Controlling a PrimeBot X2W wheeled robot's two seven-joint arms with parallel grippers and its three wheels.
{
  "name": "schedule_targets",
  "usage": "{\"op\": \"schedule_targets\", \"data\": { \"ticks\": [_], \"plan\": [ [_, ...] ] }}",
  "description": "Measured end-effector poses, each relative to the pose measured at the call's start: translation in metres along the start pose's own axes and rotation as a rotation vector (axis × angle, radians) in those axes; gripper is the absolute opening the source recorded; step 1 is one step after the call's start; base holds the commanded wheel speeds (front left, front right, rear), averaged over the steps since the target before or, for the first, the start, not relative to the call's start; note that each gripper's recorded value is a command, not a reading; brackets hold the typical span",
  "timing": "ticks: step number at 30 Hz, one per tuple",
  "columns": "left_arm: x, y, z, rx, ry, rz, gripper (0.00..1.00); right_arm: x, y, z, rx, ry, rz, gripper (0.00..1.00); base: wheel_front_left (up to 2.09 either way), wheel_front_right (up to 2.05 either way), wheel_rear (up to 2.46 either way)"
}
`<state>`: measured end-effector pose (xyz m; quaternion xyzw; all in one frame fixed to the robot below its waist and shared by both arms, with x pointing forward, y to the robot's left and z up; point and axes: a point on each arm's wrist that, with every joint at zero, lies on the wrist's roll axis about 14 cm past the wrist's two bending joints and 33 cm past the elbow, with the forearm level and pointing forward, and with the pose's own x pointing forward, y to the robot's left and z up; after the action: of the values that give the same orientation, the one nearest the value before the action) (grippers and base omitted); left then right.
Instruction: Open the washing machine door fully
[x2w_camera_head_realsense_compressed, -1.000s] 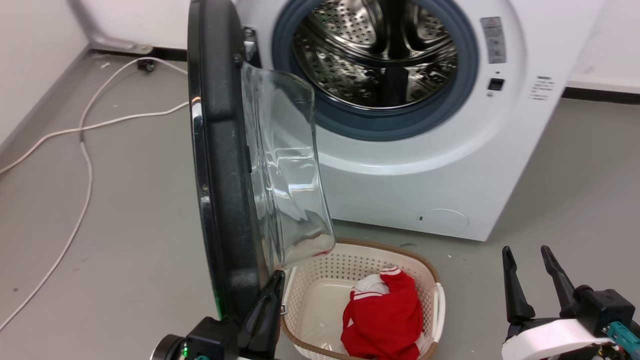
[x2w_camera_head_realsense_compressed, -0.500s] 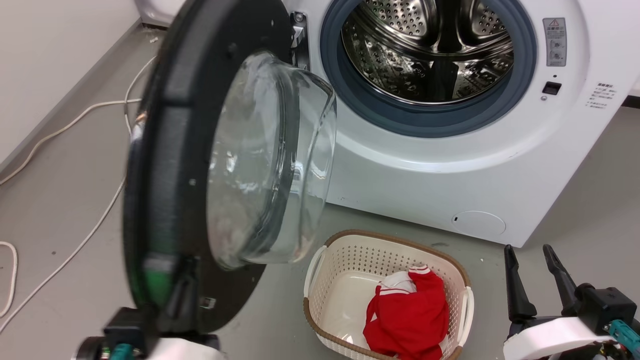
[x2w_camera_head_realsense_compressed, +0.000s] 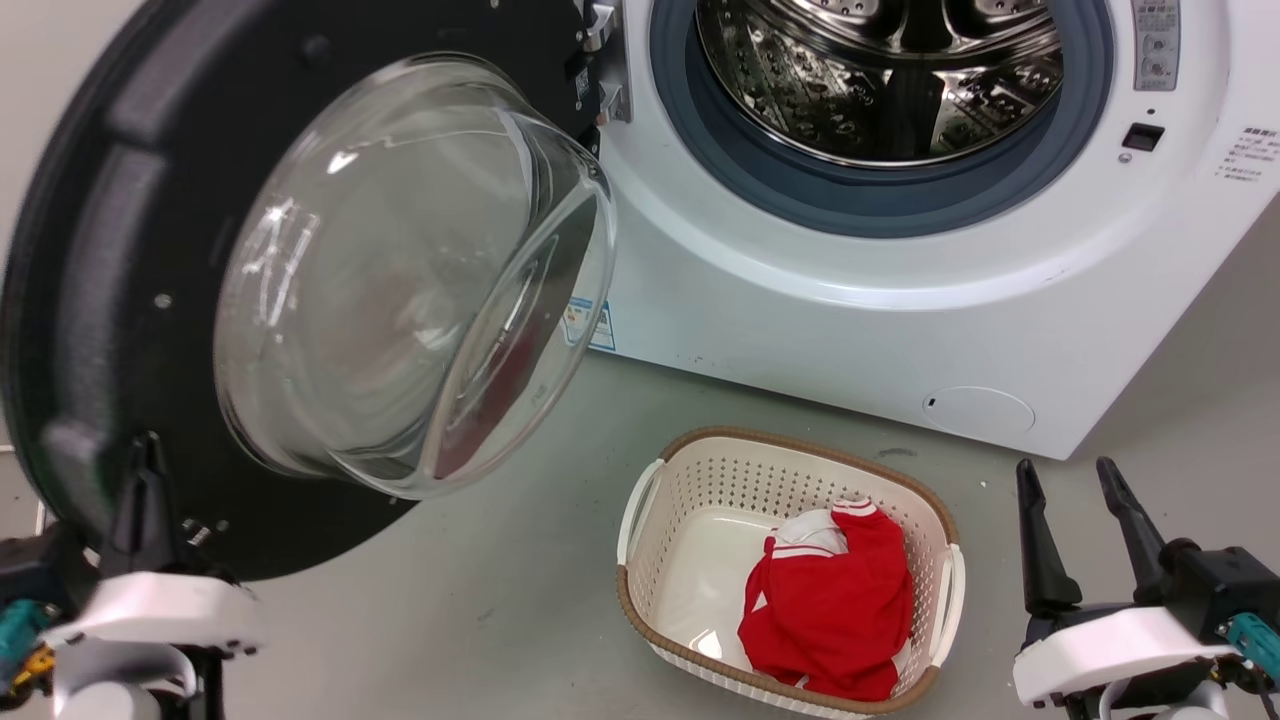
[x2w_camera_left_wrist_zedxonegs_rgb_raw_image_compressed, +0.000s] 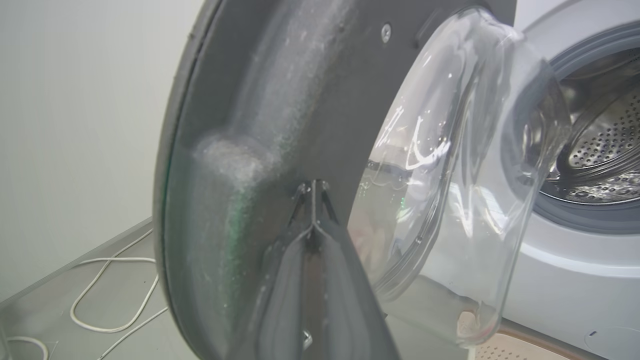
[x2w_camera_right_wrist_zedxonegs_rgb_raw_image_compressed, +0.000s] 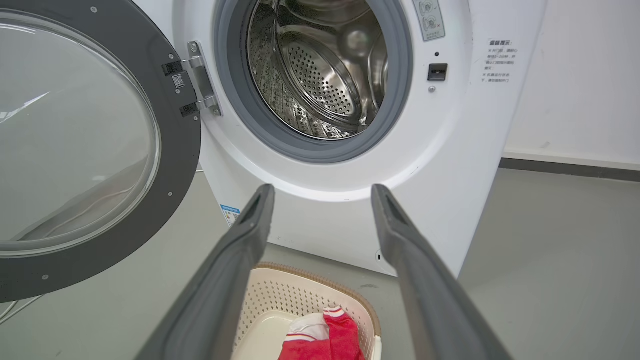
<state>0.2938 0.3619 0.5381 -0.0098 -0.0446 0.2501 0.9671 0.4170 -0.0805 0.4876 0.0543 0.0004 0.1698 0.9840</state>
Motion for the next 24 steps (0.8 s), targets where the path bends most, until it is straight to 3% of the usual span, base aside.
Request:
{"op": "schedule_targets", "data": {
  "ticks": [15, 24],
  "plan": [
    [0.048, 0.068, -0.003, 0.034, 0.011, 0.178, 0.0, 0.004, -0.013, -0.007, -0.016, 0.027, -0.03, 1.0, 0.0, 0.0, 0.0],
    [0.058, 0.08, -0.006, 0.052, 0.018, 0.202, 0.0, 0.003, -0.02, -0.007, -0.016, 0.026, -0.05, 1.0, 0.0, 0.0, 0.0]
  ]
}}
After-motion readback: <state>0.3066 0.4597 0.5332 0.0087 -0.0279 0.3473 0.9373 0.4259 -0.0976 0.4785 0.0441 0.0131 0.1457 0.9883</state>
